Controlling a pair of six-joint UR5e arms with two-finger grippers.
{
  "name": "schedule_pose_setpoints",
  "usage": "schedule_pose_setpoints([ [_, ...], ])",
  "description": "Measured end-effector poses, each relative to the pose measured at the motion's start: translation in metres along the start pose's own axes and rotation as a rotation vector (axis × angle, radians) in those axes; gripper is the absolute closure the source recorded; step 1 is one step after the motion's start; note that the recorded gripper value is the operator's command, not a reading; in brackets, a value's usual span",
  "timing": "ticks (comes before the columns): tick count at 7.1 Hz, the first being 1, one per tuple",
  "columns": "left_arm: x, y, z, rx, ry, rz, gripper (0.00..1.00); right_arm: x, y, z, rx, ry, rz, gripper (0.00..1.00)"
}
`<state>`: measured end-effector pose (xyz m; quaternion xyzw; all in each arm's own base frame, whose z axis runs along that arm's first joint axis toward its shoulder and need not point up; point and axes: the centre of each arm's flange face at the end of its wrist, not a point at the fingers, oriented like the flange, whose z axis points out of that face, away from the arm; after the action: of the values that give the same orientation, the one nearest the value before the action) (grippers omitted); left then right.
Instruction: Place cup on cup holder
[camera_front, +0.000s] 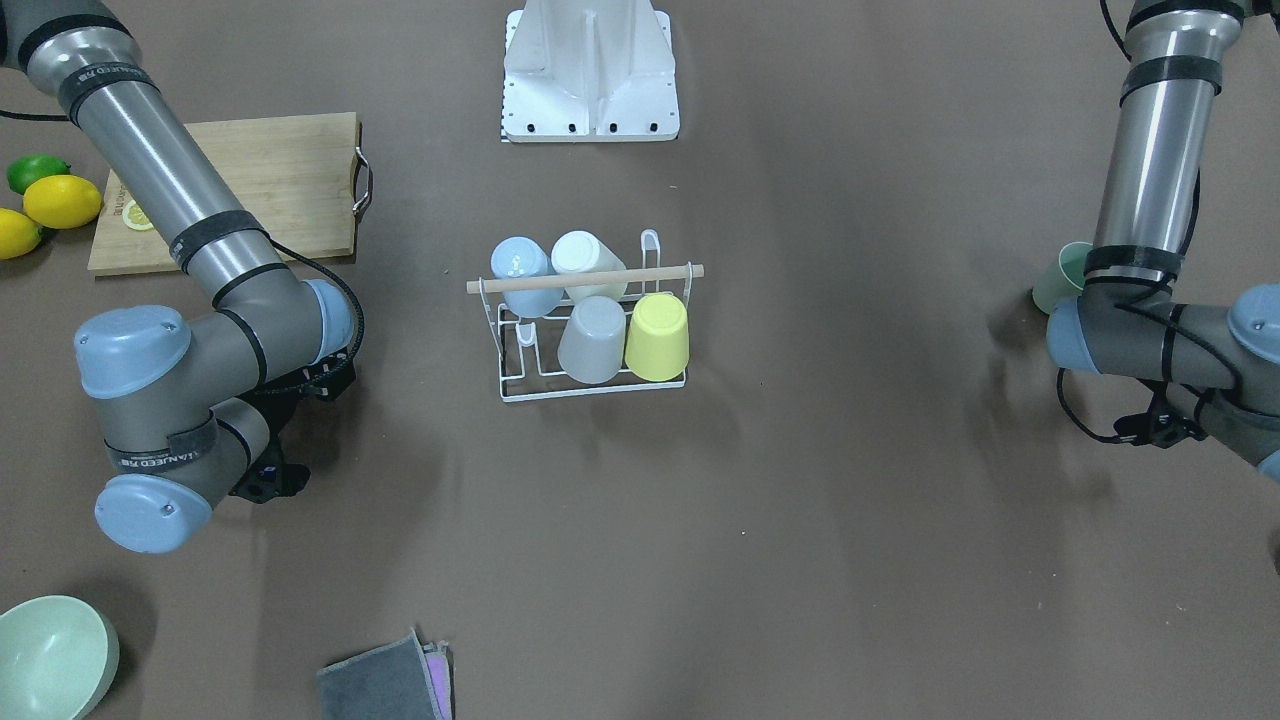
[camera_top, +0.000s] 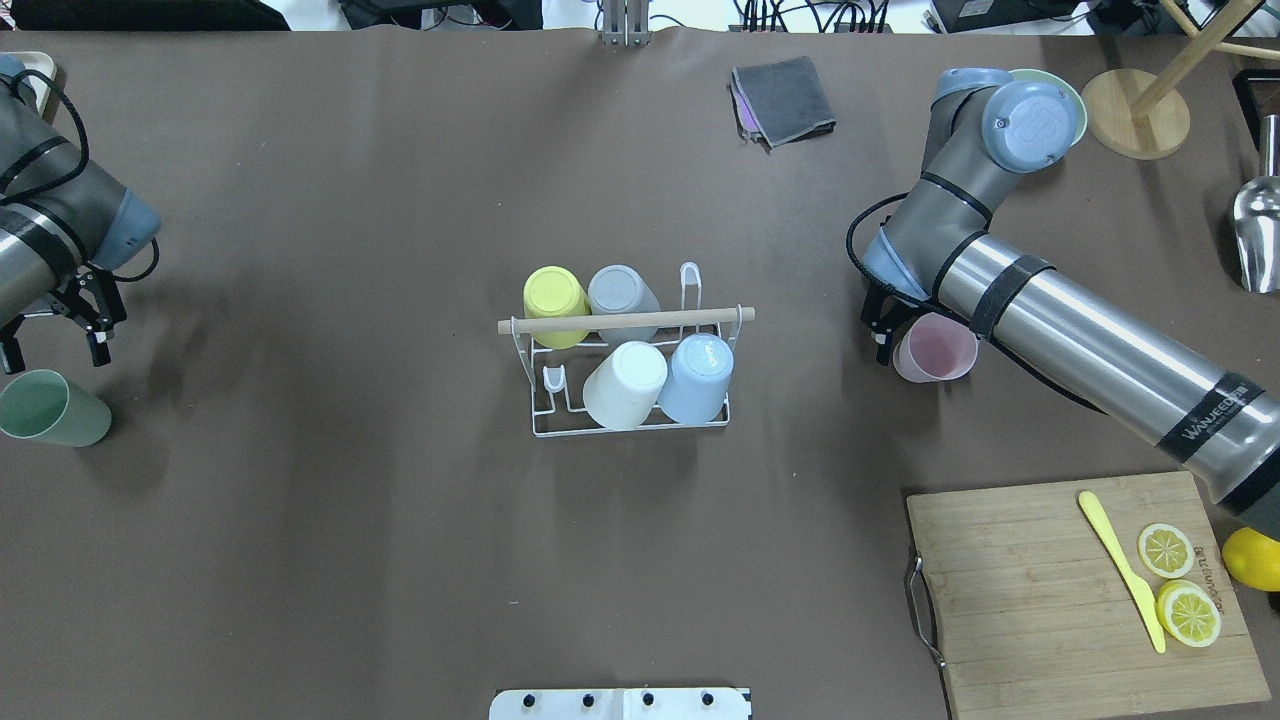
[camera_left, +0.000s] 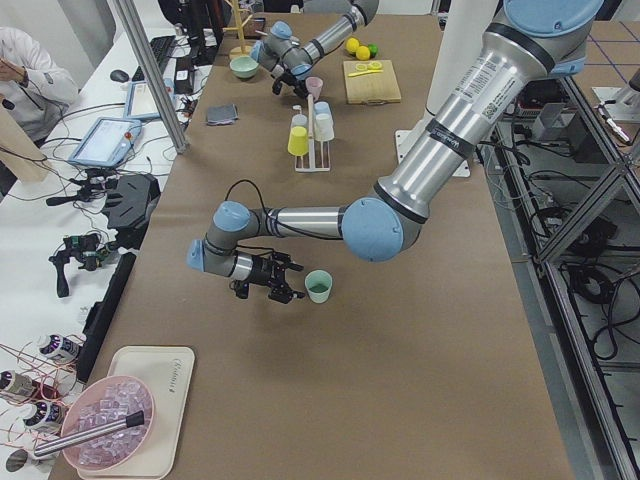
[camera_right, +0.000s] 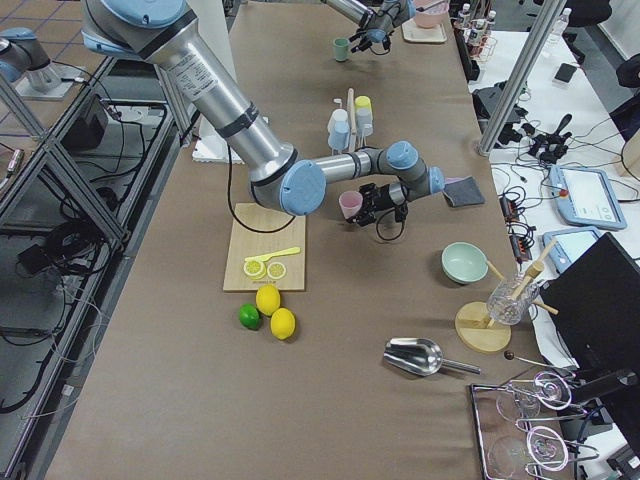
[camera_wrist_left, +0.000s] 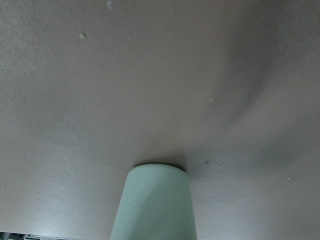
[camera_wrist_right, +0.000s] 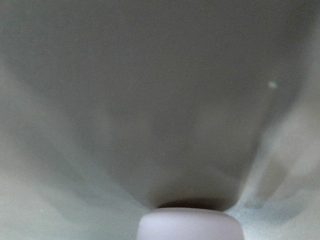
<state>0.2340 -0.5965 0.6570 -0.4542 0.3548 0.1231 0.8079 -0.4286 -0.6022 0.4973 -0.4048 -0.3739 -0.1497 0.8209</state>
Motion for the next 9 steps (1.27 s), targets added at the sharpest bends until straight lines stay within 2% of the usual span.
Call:
schedule_pose_setpoints([
  [4, -0.003, -0.003, 0.014, -0.018, -0.007, 0.008, 0.03, 0.004, 0.005, 0.005, -0.039, -0.025, -0.012, 0.03],
  [5, -0.002, -0.004, 0.018, -0.023, -0.009, 0.01, 0.03, 0.005, 0.005, 0.006, -0.043, -0.027, -0.012, 0.06],
  [7, -0.002, -0.006, 0.027, -0.035, -0.016, 0.011, 0.03, 0.005, 0.005, 0.008, -0.047, -0.028, -0.01, 0.45],
  [8, -0.003, -0.007, 0.032, -0.041, -0.018, 0.011, 0.06, 0.005, 0.005, 0.008, -0.047, -0.029, -0.008, 0.69],
  [9, -0.005, -0.008, 0.037, -0.048, -0.02, 0.012, 0.11, 0.005, 0.006, 0.008, -0.048, -0.033, -0.004, 0.83],
])
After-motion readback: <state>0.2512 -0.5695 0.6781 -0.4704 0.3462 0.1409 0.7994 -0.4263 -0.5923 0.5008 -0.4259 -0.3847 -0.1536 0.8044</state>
